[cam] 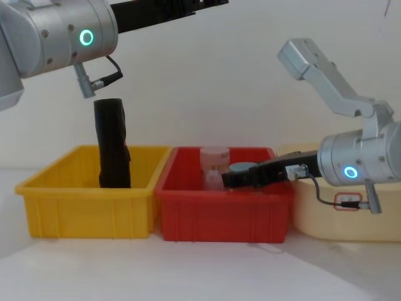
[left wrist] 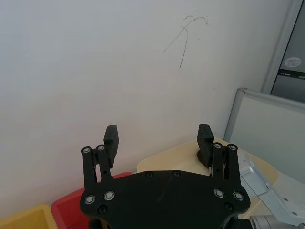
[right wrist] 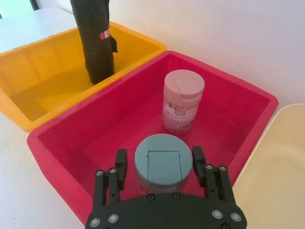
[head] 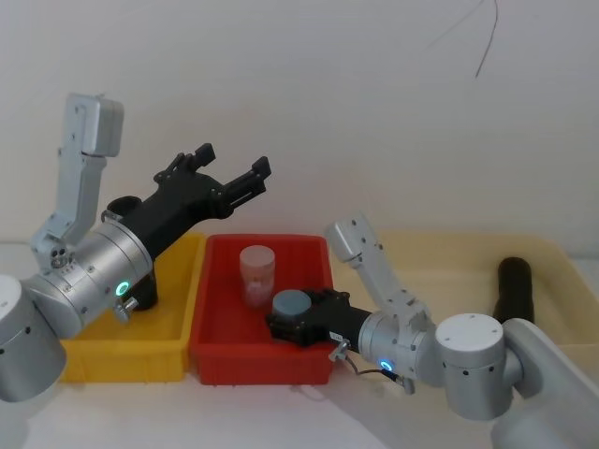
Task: Pick up the garbage bag with the one hand and transfer it to the other hand.
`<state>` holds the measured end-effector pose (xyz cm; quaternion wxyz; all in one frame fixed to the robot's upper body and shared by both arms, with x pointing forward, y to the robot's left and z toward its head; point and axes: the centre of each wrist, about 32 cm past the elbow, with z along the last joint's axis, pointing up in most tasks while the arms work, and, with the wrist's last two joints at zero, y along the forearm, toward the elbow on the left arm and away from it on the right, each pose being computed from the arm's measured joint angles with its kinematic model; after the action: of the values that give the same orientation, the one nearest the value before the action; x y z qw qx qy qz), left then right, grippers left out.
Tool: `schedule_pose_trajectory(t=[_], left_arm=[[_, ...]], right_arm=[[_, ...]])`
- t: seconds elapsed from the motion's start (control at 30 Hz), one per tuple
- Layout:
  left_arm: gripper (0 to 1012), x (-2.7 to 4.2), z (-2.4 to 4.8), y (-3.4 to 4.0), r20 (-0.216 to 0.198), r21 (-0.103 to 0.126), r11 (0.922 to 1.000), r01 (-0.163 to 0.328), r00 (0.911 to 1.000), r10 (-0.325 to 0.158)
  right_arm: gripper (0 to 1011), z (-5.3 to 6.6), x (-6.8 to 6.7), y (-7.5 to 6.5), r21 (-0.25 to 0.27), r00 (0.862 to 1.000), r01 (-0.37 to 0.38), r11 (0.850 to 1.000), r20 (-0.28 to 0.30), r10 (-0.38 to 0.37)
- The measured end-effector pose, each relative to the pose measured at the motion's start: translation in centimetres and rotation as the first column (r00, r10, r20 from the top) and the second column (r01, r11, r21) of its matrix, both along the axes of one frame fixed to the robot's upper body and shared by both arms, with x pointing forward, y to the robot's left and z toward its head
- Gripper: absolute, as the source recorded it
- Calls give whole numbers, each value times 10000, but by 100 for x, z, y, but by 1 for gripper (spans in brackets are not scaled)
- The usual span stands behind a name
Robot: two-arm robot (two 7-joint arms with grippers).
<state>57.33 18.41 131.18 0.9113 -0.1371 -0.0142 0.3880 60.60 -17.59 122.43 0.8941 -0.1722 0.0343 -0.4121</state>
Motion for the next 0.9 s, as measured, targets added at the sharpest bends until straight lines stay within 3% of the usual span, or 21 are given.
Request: schedule_pose_trajectory(t=[0.17,0.27,0.57,0.9], left_arm=[[1000,0,0,0,-1,0,10000,1,10000,-1],[1000,0,0,0,0,0,10000,0,10000,0],[1000,0,0,0,0,1,10000,0,10000,0],[1000,0,0,0,1,0,10000,1,10000,-1]], right_arm=[[692,5,-8,-1,20,10000,27,10000,39,-27],[650,26,-16,-1,83,9999,44,10000,124,-45],[651,142,-40,-11,453,9988,46,9990,485,-67],[650,391,-67,-108,1077,9917,259,9938,1228,-392]])
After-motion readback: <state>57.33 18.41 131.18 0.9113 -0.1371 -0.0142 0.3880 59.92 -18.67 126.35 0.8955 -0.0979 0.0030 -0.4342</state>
